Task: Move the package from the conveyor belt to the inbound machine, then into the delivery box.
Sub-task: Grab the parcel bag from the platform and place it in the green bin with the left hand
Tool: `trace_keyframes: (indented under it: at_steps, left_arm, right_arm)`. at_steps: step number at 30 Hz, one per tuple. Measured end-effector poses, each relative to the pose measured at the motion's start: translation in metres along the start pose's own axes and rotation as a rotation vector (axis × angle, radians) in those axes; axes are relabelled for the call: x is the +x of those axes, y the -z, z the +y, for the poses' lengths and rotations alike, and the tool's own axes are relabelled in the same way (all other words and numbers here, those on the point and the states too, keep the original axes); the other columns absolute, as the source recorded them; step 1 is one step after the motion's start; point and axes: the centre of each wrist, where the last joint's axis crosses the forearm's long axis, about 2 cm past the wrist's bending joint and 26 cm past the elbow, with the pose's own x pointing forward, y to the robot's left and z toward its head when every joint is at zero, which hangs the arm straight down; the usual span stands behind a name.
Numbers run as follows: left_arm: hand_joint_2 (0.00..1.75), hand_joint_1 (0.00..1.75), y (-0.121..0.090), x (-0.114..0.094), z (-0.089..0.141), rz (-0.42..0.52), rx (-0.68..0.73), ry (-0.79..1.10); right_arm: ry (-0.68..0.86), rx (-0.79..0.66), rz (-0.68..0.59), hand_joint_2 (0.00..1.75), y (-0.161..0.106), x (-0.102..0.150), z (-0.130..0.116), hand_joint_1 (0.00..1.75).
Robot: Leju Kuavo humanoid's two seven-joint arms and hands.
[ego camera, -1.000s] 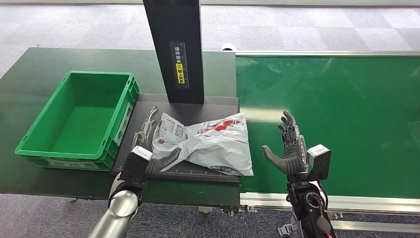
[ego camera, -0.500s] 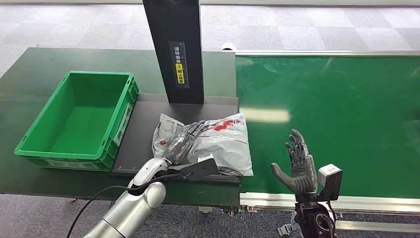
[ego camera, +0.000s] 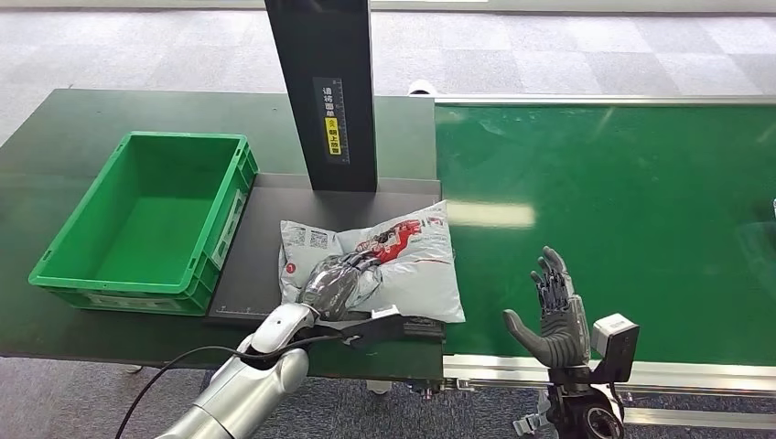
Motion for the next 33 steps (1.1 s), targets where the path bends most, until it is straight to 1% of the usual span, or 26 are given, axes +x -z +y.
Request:
trace_keyframes:
  at_steps: [3, 6, 8, 11, 13, 15, 16, 19, 22, 24, 26, 29, 33]
  left_arm:
    - [1.75, 1.75, -0.007, -0.003, 0.002, -0.004, 0.197, -0.021]
    - [1.75, 1.75, -0.013, -0.008, 0.010, -0.028, 0.378, -0.068]
    - [1.75, 1.75, -0.016, -0.010, 0.015, -0.065, 0.491, -0.098]
    - [1.75, 1.75, -0.020, -0.010, 0.021, -0.119, 0.606, -0.099]
    - [1.75, 1.75, -0.025, -0.007, 0.026, -0.199, 0.703, -0.067]
    - [1.75, 1.75, -0.029, -0.004, 0.035, -0.280, 0.805, -0.035]
    - [1.75, 1.75, -0.031, -0.003, 0.040, -0.305, 0.845, -0.025]
    - [1.75, 1.75, -0.040, -0.004, 0.055, -0.338, 0.957, -0.005]
    - [1.75, 1.75, -0.052, -0.002, 0.082, -0.357, 1.079, 0.050]
    - [1.75, 1.75, -0.060, 0.002, 0.100, -0.377, 1.150, 0.091]
    - [1.75, 1.75, -0.065, 0.005, 0.111, -0.386, 1.198, 0.110]
    - [1.75, 1.75, -0.071, 0.007, 0.121, -0.391, 1.243, 0.126]
    - [1.75, 1.75, -0.077, 0.008, 0.127, -0.393, 1.273, 0.138]
  right_arm:
    - [0.008, -0.003, -0.001, 1.75, 0.000, 0.000, 0.005, 0.00]
    - [0.016, -0.009, -0.005, 1.75, -0.001, 0.001, 0.010, 0.00]
    - [0.020, -0.014, -0.009, 1.75, -0.002, 0.001, 0.013, 0.00]
    - [0.024, -0.017, -0.017, 1.75, -0.002, 0.002, 0.016, 0.00]
    - [0.027, -0.020, -0.022, 1.75, -0.003, 0.003, 0.017, 0.00]
    - [0.030, -0.023, -0.025, 1.75, -0.004, 0.004, 0.018, 0.00]
    - [0.031, -0.024, -0.026, 1.75, -0.004, 0.005, 0.018, 0.00]
    - [0.037, -0.032, -0.030, 1.75, -0.004, 0.005, 0.020, 0.00]
    - [0.043, -0.043, -0.029, 1.75, -0.006, 0.004, 0.020, 0.00]
    - [0.046, -0.046, -0.030, 1.75, -0.007, 0.004, 0.020, 0.00]
    - [0.047, -0.045, -0.031, 1.75, -0.007, 0.004, 0.021, 0.00]
    - [0.047, -0.044, -0.030, 1.75, -0.007, 0.004, 0.021, 0.00]
    - [0.047, -0.043, -0.030, 1.75, -0.007, 0.004, 0.021, 0.00]
